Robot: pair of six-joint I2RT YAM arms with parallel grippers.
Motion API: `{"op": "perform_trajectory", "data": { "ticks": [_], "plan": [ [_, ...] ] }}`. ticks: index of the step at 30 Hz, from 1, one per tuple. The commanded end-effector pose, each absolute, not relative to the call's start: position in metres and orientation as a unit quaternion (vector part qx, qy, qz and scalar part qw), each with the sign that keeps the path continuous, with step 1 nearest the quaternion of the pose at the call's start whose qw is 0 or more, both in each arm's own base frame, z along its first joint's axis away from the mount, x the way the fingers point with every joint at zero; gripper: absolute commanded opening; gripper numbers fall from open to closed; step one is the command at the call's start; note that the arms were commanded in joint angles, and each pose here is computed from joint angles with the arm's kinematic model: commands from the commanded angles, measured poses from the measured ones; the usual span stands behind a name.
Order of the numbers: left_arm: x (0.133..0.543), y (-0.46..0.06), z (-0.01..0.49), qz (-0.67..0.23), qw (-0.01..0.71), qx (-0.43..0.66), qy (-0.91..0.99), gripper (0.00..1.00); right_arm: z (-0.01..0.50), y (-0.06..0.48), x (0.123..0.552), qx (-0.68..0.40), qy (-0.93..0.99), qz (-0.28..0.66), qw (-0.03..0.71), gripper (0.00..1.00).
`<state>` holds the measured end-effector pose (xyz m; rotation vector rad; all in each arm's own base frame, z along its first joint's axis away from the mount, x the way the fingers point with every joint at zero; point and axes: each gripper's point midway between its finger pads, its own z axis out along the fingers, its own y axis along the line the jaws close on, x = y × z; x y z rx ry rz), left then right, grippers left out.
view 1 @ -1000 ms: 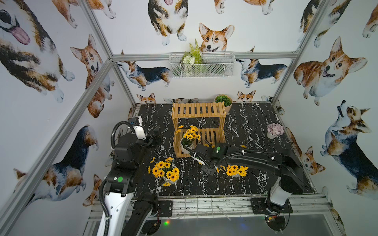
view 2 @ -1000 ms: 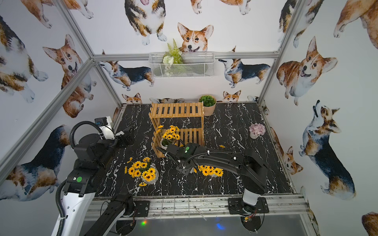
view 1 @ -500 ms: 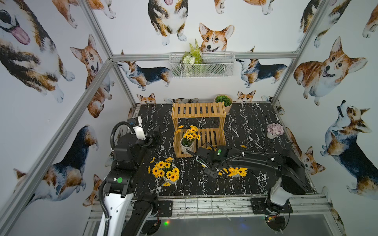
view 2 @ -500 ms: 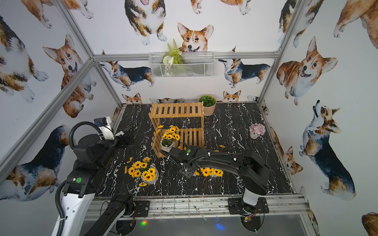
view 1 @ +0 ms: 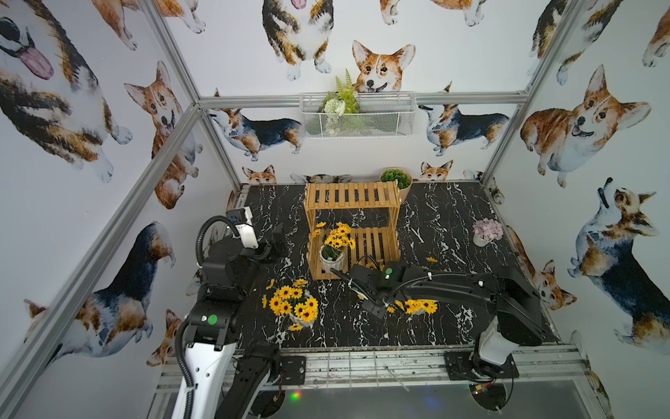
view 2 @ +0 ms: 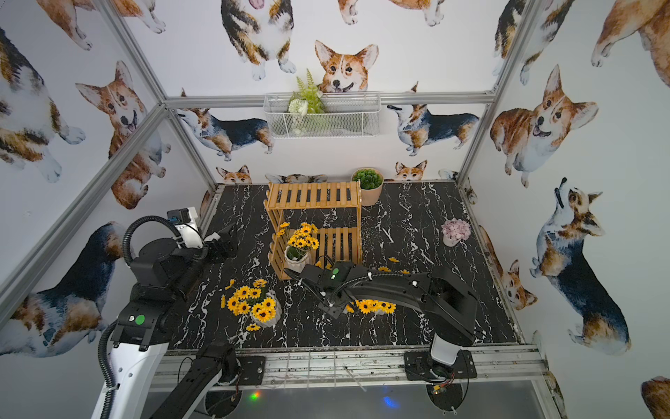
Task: Take the sunflower pots off the shelves
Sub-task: Place the sunflower pot at the center of the board.
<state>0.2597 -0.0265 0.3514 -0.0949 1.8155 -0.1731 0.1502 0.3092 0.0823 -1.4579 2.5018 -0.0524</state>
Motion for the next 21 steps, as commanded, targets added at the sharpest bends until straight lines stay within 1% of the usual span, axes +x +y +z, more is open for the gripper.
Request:
{"op": "perform_trajectory", "data": {
  "ticks": [1, 4, 8, 10, 17, 19, 21],
  "plan": [
    [0.261, -0.026, 0.358, -0.079, 0.622, -0.046, 0.778, 1.00, 0.082, 0.312, 0.146, -0.491, 0.863, -0.004, 0.119, 0.01],
    [0.261, -0.026, 0.358, -0.079, 0.622, -0.046, 0.778, 1.00, 0.081, 0.311, 0.145, -0.491, 0.863, -0.003, 0.115, 0.05],
    [0.261, -0.026, 0.357, -0.079, 0.622, -0.046, 0.778, 1.00, 0.085, 0.313, 0.144, -0.490, 0.864, 0.003, 0.118, 0.15],
    [0.261, -0.026, 0.357, -0.079, 0.622, -0.046, 0.778, 1.00, 0.086, 0.312, 0.144, -0.490, 0.864, 0.003, 0.116, 0.18],
    [0.261, -0.026, 0.357, -0.078, 0.622, -0.046, 0.778, 1.00, 0.091, 0.315, 0.141, -0.489, 0.865, 0.015, 0.113, 0.21],
    [0.261, -0.026, 0.357, -0.078, 0.622, -0.045, 0.778, 1.00, 0.095, 0.316, 0.141, -0.488, 0.865, 0.020, 0.116, 0.23],
    [0.261, -0.026, 0.357, -0.079, 0.622, -0.045, 0.778, 1.00, 0.102, 0.318, 0.141, -0.486, 0.865, 0.027, 0.121, 0.28]
  ]
}}
